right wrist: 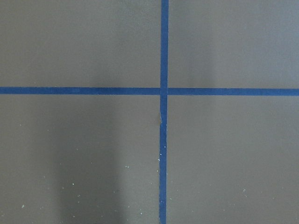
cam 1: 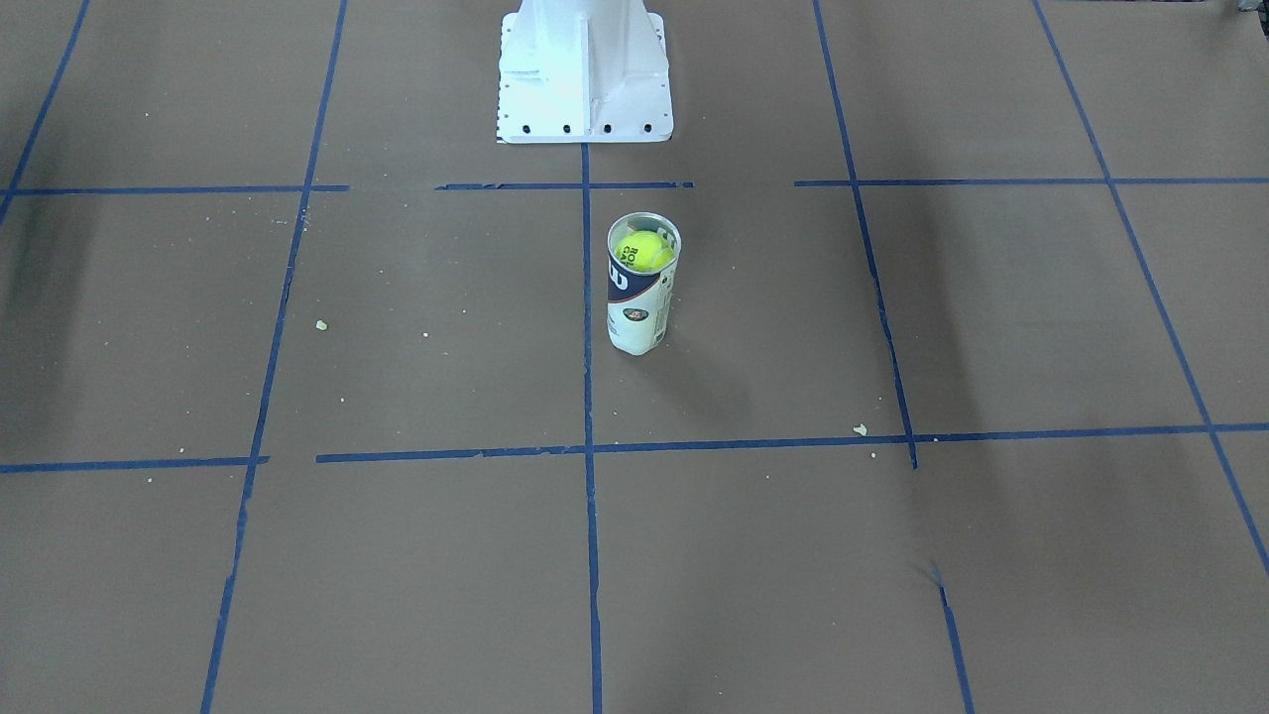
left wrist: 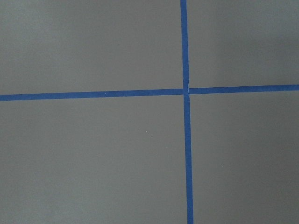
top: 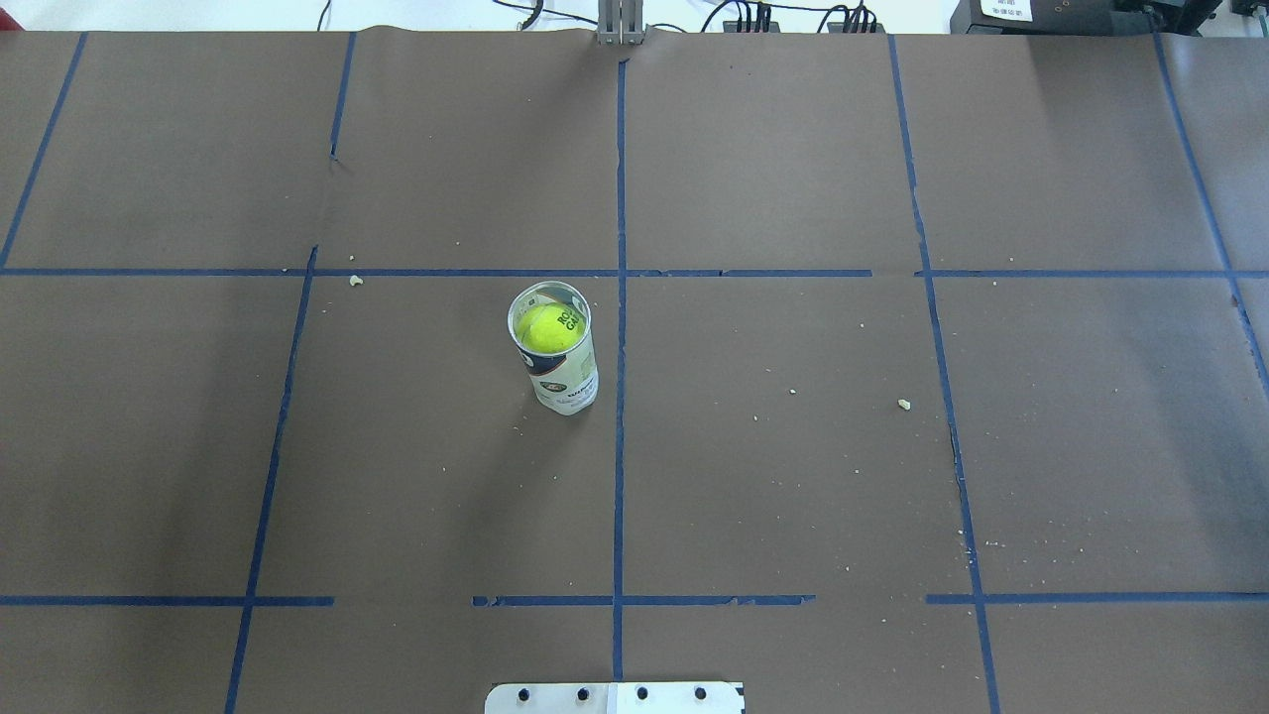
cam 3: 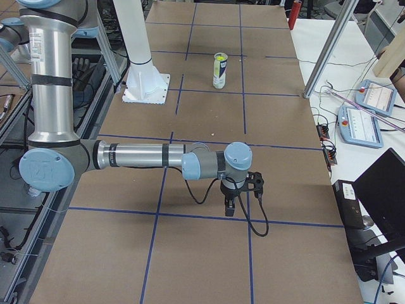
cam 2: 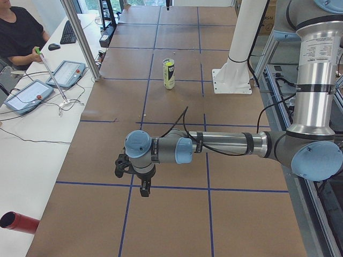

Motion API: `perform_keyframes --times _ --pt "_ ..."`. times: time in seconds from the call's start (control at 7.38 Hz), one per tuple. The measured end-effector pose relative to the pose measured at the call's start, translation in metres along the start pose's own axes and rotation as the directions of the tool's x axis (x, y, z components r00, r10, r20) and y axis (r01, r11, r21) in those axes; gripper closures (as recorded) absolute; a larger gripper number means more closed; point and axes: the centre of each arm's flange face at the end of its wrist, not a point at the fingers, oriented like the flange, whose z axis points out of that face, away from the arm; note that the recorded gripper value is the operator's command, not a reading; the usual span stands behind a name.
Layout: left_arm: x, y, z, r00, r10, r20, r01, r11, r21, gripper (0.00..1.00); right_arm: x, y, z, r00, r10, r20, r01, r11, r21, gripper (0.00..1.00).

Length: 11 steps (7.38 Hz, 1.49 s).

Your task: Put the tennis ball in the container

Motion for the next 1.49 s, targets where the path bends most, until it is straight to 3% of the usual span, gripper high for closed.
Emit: perform_keyframes --times 1.49 --pt "0.0032 0.0005 -0.0036 1.0 0.005 0.004 -0.005 1.0 0.004 0.0 0.0 0.0 0.0 1.0 0.0 0.0 0.0 1.0 0.0 0.0"
